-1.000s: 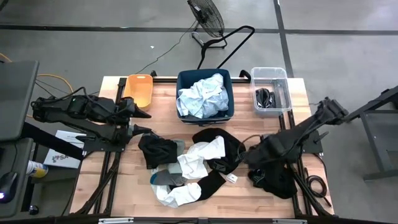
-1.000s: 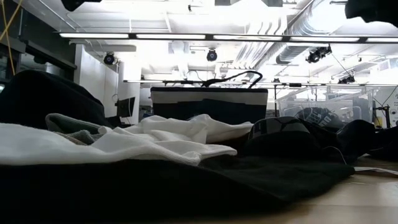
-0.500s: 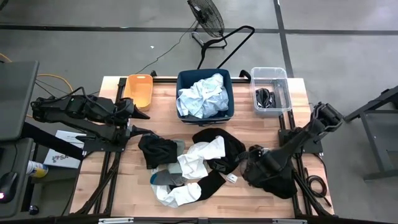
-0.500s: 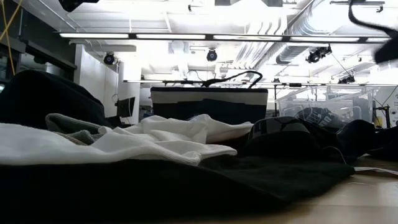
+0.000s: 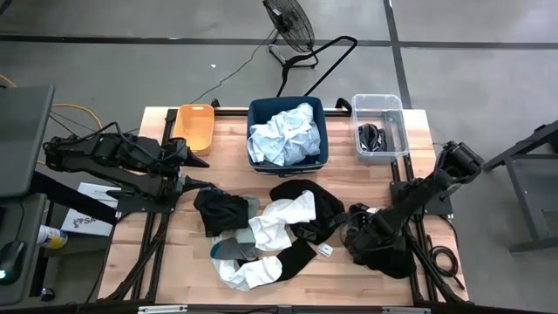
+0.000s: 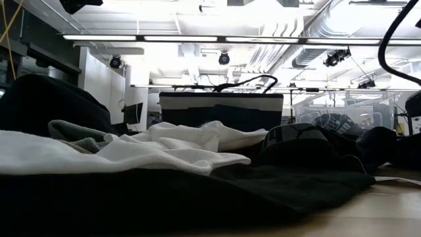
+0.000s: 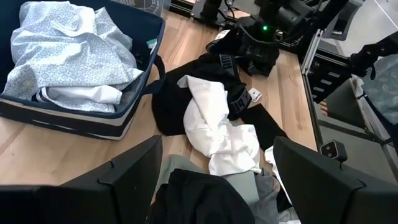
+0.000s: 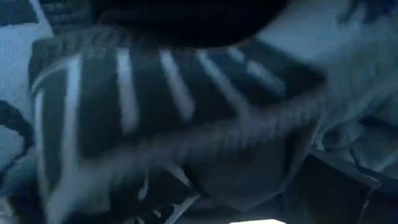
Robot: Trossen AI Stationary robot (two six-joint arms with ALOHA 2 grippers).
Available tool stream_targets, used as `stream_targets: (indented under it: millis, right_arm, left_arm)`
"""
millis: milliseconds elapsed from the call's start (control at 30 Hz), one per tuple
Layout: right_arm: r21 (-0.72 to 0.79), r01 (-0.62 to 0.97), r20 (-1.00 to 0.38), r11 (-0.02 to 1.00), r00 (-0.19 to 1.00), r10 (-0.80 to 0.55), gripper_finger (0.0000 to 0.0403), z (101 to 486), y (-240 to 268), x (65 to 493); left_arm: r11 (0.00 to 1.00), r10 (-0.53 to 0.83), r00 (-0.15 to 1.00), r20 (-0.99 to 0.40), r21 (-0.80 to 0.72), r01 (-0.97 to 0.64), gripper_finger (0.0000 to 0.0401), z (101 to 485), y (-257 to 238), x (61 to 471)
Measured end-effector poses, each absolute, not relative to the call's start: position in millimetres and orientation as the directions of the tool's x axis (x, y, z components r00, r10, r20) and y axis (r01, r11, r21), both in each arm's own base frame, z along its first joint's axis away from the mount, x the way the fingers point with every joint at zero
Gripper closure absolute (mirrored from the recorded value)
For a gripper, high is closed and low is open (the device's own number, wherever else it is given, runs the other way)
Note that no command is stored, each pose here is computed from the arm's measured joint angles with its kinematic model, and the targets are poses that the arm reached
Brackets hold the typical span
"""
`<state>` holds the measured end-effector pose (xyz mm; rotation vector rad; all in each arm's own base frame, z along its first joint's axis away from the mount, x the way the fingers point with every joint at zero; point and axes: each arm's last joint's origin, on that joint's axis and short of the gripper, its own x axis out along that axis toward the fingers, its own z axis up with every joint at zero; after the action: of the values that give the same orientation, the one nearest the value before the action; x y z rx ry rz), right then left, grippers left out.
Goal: Pick & Place Cloths
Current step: Put the black boxers into the transparent bin
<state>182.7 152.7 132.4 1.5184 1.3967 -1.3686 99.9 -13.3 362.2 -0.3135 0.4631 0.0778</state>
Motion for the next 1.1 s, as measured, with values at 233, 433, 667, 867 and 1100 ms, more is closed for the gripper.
stream_targets:
  millis: [233,433,667,867,1100]
  right_arm:
    - [-0.112,0.974,-0.961,-0.199,-0.055,0.271,0.0132,124,151,183]
    - [-0.054,0.985,-0.964,-0.162,-0.008,0.267,0.0262,124,152,186]
    - [0.012,0.995,-0.956,-0.099,0.041,0.291,0.0385,127,155,189]
    - [0.197,0.975,-0.945,-0.097,0.216,0.246,0.0391,163,156,198]
    - [0.434,0.901,-0.887,-0.001,0.428,0.173,0.0392,236,154,204]
  left_arm:
    - [0.949,0.005,0.892,-0.451,-0.279,-0.147,0.0103,362,-13,100]
    - [0.949,0.006,0.892,-0.452,-0.279,-0.148,0.0103,362,-13,100]
    - [0.949,0.007,0.892,-0.452,-0.278,-0.148,0.0103,362,-13,100]
    - [0.949,0.006,0.896,-0.445,-0.281,-0.146,0.0103,363,-13,100]
    - [0.949,0.006,0.896,-0.444,-0.281,-0.146,0.0103,363,-13,101]
